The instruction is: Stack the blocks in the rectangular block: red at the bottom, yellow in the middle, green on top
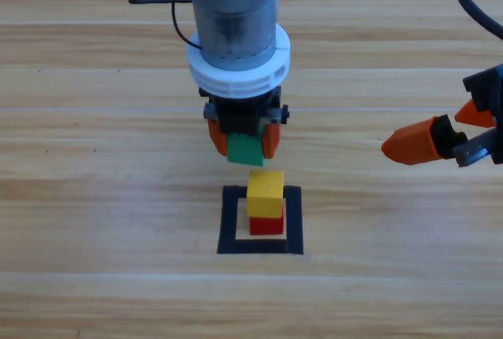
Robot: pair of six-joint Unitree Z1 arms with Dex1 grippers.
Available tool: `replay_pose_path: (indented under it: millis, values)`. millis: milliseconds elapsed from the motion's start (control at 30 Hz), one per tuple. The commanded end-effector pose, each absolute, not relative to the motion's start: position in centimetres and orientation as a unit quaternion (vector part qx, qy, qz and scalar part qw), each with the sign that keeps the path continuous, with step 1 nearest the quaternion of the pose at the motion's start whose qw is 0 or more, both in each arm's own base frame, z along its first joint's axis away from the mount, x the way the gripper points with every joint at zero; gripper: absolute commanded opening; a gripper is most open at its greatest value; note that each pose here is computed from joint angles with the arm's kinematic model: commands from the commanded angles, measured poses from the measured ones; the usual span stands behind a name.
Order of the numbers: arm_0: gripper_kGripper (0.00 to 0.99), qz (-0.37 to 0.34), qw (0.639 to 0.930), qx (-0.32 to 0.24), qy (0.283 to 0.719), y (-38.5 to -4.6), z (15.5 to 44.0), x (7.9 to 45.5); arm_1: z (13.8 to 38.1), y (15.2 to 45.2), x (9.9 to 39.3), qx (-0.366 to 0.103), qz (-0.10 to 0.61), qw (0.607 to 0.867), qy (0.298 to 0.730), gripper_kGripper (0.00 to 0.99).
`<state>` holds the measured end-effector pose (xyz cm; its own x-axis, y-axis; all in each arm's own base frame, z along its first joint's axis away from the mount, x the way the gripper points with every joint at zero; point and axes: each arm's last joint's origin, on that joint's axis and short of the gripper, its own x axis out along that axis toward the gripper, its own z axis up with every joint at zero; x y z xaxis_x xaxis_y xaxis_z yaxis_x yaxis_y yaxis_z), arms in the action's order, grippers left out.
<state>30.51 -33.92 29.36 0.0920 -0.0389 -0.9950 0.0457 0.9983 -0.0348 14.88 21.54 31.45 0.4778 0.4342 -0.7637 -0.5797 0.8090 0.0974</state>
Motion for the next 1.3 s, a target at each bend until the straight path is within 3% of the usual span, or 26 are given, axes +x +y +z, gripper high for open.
replay_pose_path:
  millis: [33,267,1300]
  values:
    - [0.000,-0.011,0.726,0.005,0.688,-35.9,27.5,29.2,29.5,22.1,15.2,-0.106,0.295,0.841,0.441,0.982]
    - [0.000,0.000,0.728,-0.018,0.685,-36.5,27.9,28.5,29.4,22.1,15.2,-0.106,0.297,0.840,0.442,0.980]
    - [0.000,0.012,0.722,0.009,0.692,-37.3,25.7,28.4,28.9,23.0,15.7,-0.112,0.296,0.836,0.449,0.980]
